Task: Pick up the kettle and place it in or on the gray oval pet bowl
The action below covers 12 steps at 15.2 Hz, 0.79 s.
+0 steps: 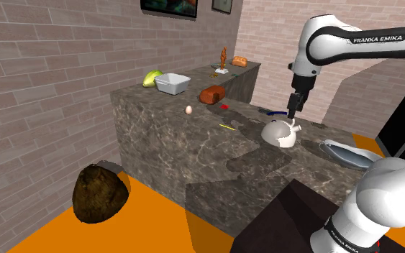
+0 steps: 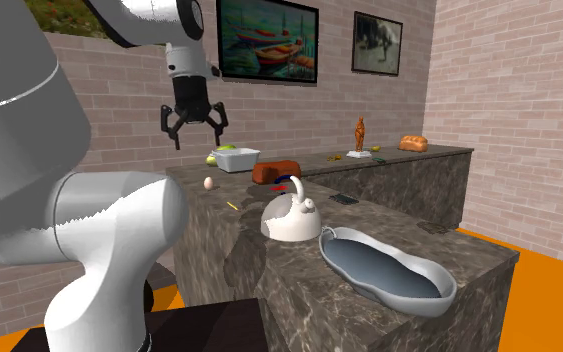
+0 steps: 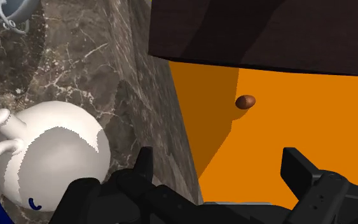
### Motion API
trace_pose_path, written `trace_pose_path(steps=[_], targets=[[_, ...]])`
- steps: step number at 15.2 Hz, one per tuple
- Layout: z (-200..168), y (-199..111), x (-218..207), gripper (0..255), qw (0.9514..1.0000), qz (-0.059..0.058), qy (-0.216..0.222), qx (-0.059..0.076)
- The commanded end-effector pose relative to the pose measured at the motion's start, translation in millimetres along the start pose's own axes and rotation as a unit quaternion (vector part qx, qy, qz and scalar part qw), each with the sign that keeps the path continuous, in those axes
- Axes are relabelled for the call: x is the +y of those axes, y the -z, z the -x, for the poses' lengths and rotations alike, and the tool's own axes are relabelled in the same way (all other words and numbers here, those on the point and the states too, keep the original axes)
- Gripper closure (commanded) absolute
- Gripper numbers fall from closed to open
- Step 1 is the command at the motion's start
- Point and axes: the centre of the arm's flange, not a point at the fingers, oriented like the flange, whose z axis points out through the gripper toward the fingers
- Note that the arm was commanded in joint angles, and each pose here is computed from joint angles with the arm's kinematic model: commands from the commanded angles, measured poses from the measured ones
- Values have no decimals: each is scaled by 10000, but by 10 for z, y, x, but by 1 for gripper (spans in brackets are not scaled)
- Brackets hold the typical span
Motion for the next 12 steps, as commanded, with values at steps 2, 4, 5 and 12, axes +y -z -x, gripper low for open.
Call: trace_pose_path(steps=[2,4,5,12], targets=[[-84,-156,349,0,9999,-18,143,-81],[-145,-256,593,0,9996,-33,230,-137],[-177,-306,715,0,9995,-40,273,-164],[-419,-670,1557,0,9977,-93,574,-357]])
